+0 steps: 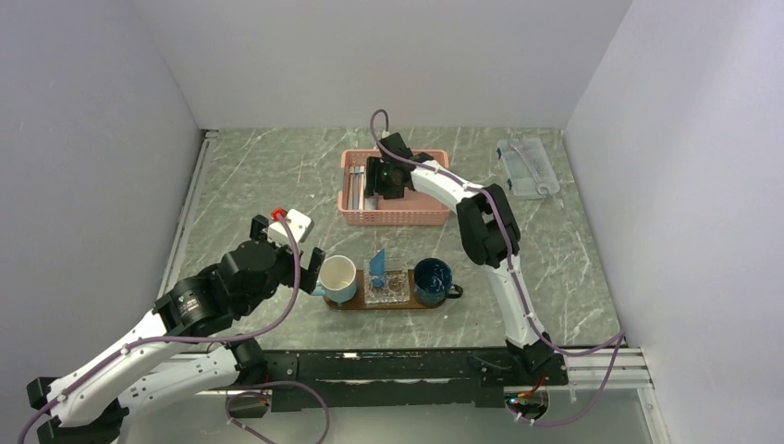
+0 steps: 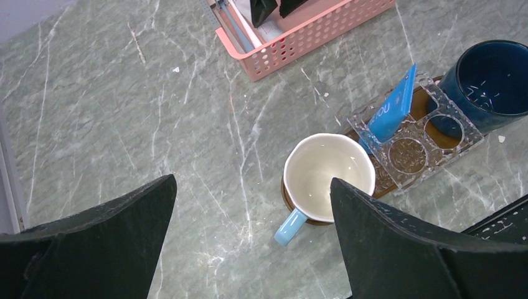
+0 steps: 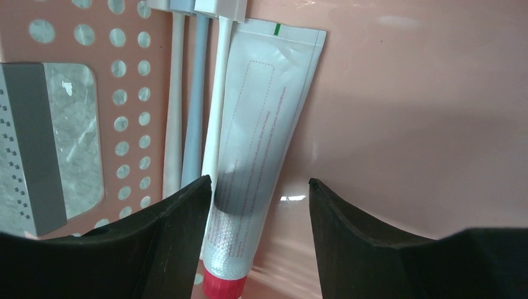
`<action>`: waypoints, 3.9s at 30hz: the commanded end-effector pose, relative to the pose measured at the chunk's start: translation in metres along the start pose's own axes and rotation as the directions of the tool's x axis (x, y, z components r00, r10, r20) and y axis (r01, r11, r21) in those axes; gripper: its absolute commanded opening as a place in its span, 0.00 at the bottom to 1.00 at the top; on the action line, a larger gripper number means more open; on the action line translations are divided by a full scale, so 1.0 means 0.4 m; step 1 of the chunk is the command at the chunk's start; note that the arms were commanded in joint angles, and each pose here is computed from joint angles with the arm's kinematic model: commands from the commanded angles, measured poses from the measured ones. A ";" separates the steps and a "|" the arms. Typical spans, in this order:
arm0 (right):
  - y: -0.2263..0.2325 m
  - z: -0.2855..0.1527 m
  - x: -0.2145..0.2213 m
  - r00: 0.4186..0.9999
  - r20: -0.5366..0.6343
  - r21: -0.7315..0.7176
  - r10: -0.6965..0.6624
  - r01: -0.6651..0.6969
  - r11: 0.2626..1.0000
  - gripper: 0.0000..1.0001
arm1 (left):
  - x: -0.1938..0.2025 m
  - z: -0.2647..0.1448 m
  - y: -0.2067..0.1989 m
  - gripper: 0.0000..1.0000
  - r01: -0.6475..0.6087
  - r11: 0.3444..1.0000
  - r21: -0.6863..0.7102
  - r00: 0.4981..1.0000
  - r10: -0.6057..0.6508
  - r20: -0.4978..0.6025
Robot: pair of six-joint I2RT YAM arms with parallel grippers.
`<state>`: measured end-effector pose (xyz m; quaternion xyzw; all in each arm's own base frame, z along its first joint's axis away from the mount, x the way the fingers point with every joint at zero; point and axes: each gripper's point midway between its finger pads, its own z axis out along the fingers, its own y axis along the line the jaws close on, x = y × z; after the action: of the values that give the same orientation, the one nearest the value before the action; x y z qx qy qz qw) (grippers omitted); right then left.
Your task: Prepare toiletry sets of a toothbrush and toothpaste on the tray
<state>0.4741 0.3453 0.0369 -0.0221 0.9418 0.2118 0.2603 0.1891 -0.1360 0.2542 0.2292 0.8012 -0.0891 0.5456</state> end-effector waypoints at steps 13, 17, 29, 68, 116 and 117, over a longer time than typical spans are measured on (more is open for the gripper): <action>0.039 -0.009 -0.022 0.999 0.021 -0.080 0.034 -0.032 0.996 0.31 | -0.015 0.008 0.015 0.99 0.005 0.999 -0.039 1.000 -0.004 0.031; 0.052 -0.031 -0.043 0.999 0.038 -0.100 0.038 -0.034 0.994 0.24 | -0.013 0.010 0.016 0.99 0.006 0.999 -0.042 1.000 -0.005 0.026; 0.095 -0.130 -0.132 0.987 0.160 -0.157 0.029 -0.003 0.988 0.18 | -0.014 0.012 0.009 0.99 0.013 1.000 -0.027 1.000 -0.012 0.023; 0.267 -0.943 -0.058 0.781 0.616 -0.550 0.101 0.334 0.766 0.20 | -0.225 0.023 -0.232 0.99 0.297 0.828 0.475 0.905 -0.403 0.136; 0.431 -1.310 0.181 0.762 0.611 -0.785 0.214 0.549 0.287 0.25 | -0.434 -0.192 -0.429 0.74 0.115 0.188 0.975 0.707 -0.706 0.053; 0.433 -1.312 0.184 0.763 0.611 -0.786 0.213 0.551 0.281 0.25 | -0.435 -0.193 -0.430 0.72 0.113 0.187 0.976 0.707 -0.705 0.053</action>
<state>0.1393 0.2990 0.4422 -0.2096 0.5308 0.6693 0.4758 0.1086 -0.3105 0.3999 0.2118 0.4980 -0.7192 0.4358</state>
